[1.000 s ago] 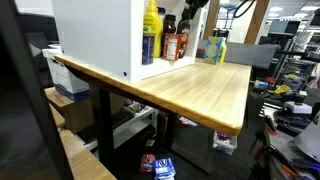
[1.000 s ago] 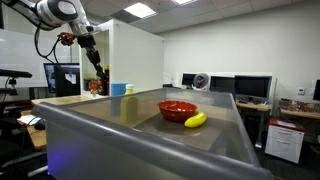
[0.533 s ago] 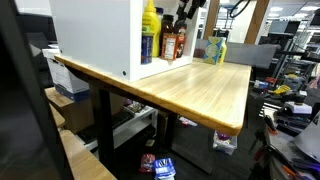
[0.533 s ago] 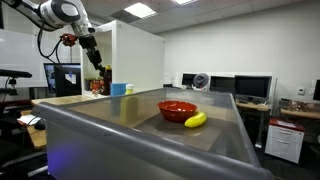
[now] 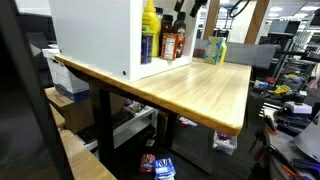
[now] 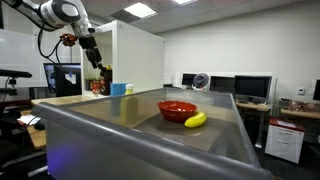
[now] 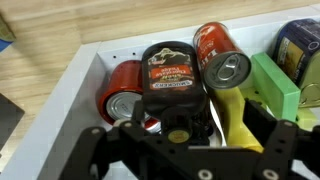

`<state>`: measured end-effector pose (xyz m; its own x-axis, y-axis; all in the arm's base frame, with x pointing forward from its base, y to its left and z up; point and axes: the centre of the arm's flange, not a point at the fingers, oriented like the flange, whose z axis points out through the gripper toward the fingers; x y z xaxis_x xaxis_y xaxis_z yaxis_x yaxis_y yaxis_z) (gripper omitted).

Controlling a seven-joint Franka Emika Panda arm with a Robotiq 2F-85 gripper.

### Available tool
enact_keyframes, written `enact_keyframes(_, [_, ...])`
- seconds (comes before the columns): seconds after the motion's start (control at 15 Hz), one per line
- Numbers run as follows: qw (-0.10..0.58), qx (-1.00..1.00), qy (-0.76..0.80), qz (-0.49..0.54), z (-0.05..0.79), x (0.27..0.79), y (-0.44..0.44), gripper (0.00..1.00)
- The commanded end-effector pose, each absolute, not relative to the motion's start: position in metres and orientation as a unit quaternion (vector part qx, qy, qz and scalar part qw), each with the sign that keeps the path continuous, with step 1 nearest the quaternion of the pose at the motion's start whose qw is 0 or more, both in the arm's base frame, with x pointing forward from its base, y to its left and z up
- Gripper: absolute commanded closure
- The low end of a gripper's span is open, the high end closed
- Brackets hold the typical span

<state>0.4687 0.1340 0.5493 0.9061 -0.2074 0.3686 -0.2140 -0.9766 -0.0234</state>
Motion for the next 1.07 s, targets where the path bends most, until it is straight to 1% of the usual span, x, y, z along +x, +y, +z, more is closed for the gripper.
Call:
enact_keyframes(0.0, [0.023, 0.982, -0.087, 0.166, 0.557, 0.452, 0.128, 0.00])
enact_keyframes(0.47, [-0.005, 0.982, -0.081, 0.170, 0.576, 0.395, 0.110, 0.00])
enact_keyframes(0.73, [-0.042, 0.984, -0.020, 0.171, 0.580, 0.367, 0.099, 0.00])
enact_keyframes(1.0, [-0.019, 0.990, 0.046, 0.134, 0.581, 0.350, 0.094, 0.00])
